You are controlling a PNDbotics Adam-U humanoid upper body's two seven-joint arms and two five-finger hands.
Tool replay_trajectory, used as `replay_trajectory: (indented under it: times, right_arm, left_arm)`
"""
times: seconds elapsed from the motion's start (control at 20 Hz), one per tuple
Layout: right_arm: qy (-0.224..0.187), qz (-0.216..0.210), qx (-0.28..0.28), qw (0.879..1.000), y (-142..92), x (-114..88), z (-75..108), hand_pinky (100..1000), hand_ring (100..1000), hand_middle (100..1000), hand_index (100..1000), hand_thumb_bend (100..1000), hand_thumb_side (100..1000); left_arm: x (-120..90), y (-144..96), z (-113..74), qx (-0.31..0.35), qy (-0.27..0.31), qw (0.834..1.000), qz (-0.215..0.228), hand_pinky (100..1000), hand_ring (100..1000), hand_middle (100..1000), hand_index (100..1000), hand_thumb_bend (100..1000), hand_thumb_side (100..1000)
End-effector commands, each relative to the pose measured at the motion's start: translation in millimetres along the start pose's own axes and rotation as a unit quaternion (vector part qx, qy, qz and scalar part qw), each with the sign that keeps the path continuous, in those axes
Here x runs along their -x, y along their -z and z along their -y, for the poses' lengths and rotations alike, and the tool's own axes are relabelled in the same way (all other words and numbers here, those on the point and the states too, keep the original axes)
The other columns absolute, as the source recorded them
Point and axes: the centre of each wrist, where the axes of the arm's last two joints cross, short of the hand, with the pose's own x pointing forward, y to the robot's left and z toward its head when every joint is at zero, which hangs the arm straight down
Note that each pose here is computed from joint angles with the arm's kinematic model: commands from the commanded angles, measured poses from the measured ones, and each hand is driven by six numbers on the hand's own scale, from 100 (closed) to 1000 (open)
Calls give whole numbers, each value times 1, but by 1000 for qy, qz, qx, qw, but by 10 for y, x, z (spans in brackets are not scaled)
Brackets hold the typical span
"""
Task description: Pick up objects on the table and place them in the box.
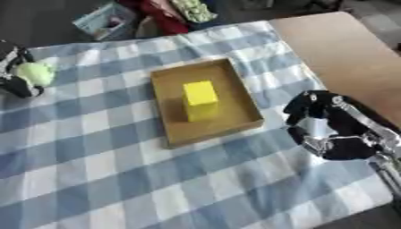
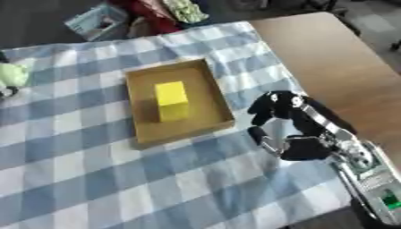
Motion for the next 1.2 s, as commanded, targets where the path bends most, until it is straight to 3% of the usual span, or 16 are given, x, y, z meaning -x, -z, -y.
replay_trajectory:
  times: [0.05, 0.2, 0.4, 0.7, 0.95, 1.2]
  right_arm:
    - [-10, 5, 2, 1000, 8, -42, 69, 611, 602, 638, 676, 248, 224]
    - [-9, 3, 2, 1000, -3, -29, 65, 611, 602, 638, 676, 249, 226]
    - [-8, 0, 1, 1000, -13, -17, 56, 610, 601, 637, 676, 250, 226]
    - [-5, 3, -4, 1000, 6, -22, 37, 611, 601, 637, 676, 251, 226]
    - [-2, 9, -10, 1000, 44, -39, 17, 610, 601, 637, 676, 252, 226]
    - [1, 14, -18, 1000, 73, -51, -7, 610, 600, 637, 675, 253, 226]
  left_arm:
    - [75, -22, -165, -31, 12, 999, -8, 573, 469, 469, 671, 235, 100]
    - [6, -42, -273, -71, 19, 997, 4, 528, 432, 429, 641, 188, 100]
    - [-234, -99, -484, -124, 41, 990, 53, 493, 409, 403, 625, 158, 100]
    - [-936, -252, -769, -173, 44, 967, 182, 485, 401, 390, 619, 151, 100]
    - [-1526, -375, -792, -169, 33, 945, 277, 484, 403, 392, 623, 141, 100]
    - [-1952, -439, -672, -148, 31, 930, 335, 491, 409, 398, 628, 141, 100]
